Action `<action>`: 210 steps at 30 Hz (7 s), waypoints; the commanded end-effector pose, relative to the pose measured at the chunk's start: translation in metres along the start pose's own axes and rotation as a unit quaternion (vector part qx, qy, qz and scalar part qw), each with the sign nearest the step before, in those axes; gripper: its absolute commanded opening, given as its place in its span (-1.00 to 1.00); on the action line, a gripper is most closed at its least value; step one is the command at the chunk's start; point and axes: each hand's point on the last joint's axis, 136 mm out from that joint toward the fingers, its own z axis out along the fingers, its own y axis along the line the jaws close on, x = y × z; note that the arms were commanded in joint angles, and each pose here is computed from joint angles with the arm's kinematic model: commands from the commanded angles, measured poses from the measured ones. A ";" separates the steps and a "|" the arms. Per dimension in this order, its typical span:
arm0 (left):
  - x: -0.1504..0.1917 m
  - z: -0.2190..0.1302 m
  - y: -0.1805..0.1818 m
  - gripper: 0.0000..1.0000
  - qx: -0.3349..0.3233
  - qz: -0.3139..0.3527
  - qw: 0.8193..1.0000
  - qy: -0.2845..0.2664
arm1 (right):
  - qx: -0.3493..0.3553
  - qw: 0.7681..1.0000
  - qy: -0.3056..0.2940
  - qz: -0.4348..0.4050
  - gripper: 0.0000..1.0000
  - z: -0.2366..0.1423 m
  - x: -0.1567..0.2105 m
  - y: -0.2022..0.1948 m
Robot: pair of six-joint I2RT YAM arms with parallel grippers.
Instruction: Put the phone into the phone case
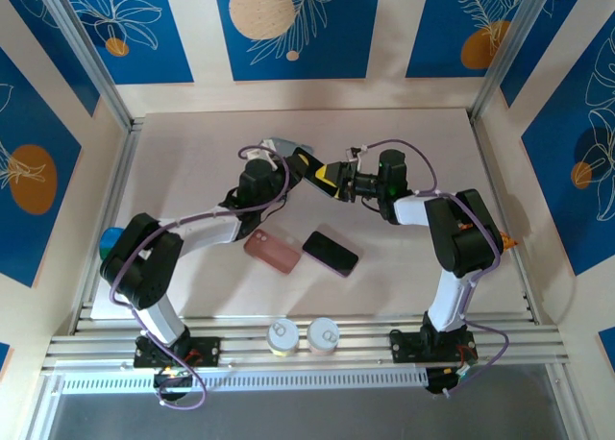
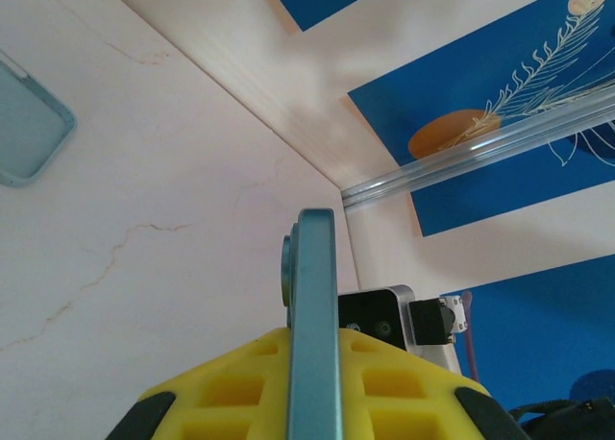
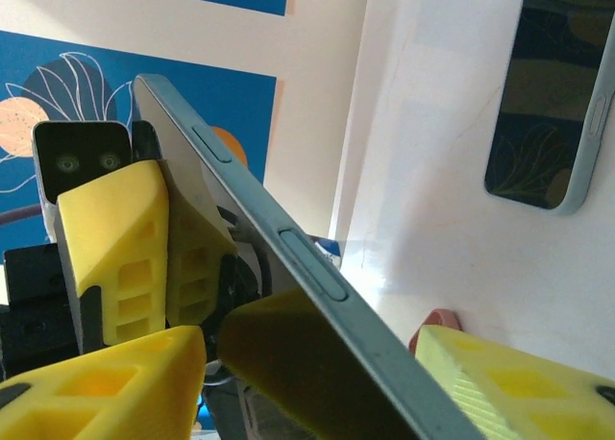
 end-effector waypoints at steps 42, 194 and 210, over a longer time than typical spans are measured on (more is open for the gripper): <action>-0.002 -0.025 0.014 -0.27 -0.035 0.050 0.998 -0.027 | 0.000 0.999 0.025 -0.030 -1.00 -0.020 0.023 0.032; 0.065 0.082 0.123 -1.00 -0.217 0.167 0.930 0.244 | 0.196 0.973 -0.123 0.027 -1.00 -0.168 0.059 0.010; 0.091 0.061 0.149 -1.00 -0.245 0.168 0.920 0.253 | 0.211 0.970 -0.110 0.048 -1.00 -0.145 0.042 -0.038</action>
